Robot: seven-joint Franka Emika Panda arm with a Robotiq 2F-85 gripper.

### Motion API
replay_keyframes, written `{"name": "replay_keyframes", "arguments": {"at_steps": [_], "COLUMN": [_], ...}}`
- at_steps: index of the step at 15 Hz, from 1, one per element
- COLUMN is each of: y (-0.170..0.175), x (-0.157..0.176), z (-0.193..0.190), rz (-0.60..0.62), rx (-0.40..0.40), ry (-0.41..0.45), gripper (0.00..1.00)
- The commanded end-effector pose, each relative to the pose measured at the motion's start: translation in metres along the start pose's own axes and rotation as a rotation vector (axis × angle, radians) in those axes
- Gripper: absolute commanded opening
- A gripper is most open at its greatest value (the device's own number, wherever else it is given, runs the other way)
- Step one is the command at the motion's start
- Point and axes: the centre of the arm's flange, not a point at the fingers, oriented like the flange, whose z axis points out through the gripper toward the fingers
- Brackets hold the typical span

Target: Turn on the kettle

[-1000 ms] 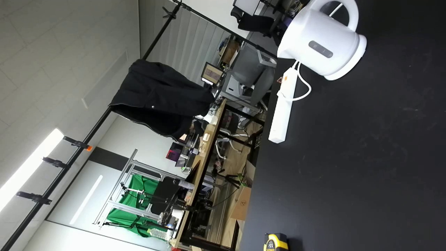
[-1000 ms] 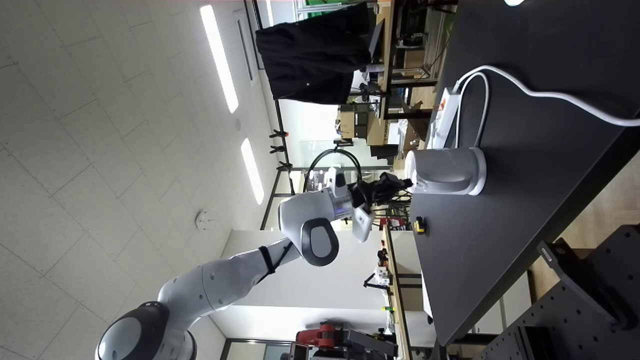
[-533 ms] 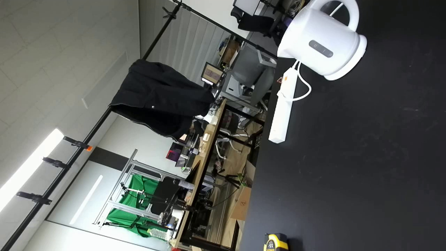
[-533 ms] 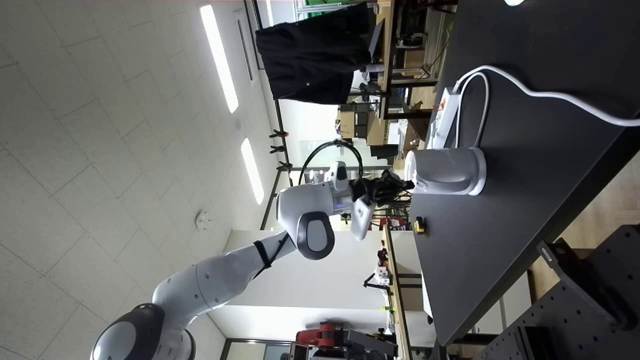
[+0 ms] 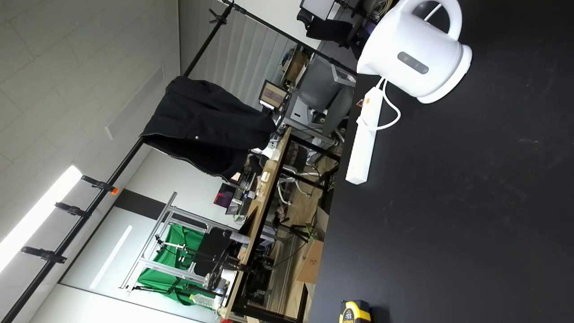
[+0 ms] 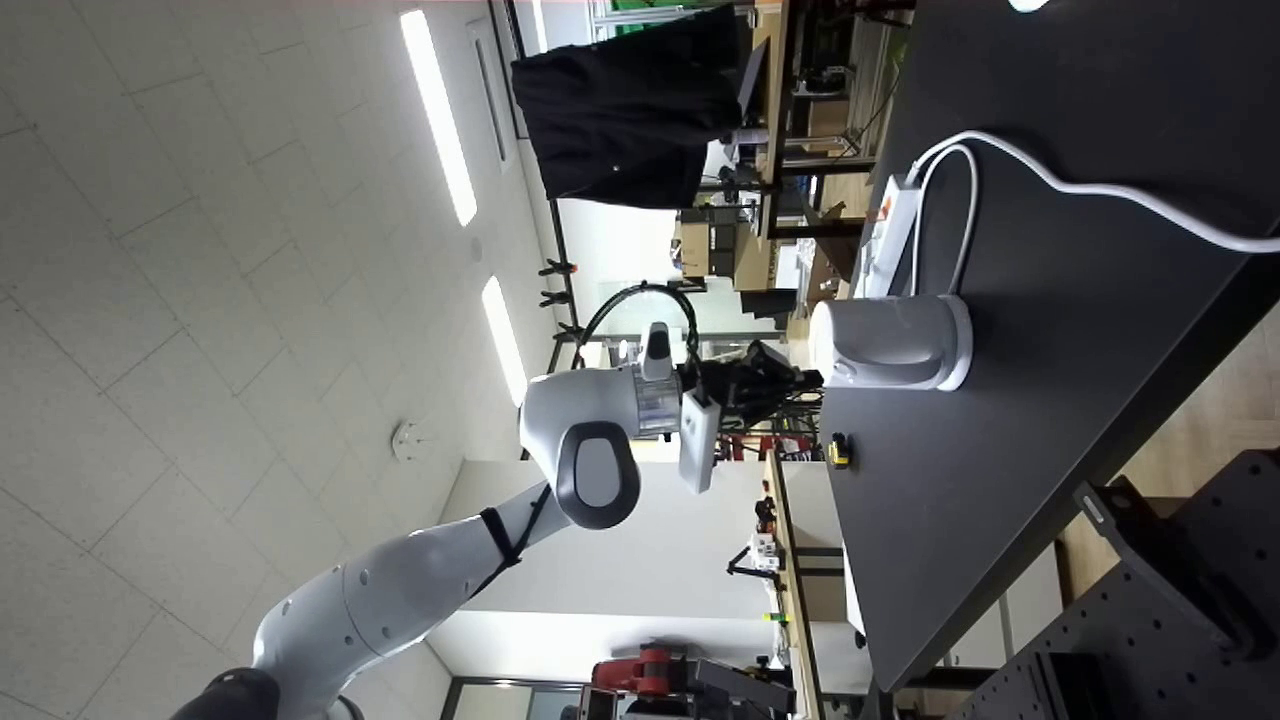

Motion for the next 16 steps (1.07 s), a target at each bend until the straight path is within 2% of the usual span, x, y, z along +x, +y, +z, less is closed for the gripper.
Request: {"name": "replay_keyframes", "arguments": {"at_steps": [1,6,16], "y": [0.002,0.01,0.001], "x": [-0.006,0.004,0.021], "z": [-0.009,0.003,0.028], "rz": [-0.004,-0.032,-0.068], "rx": [-0.002,-0.003,0.001], "ry": [-0.046,-0.065,-0.081], "gripper": [0.0,0.0,0.0]}}
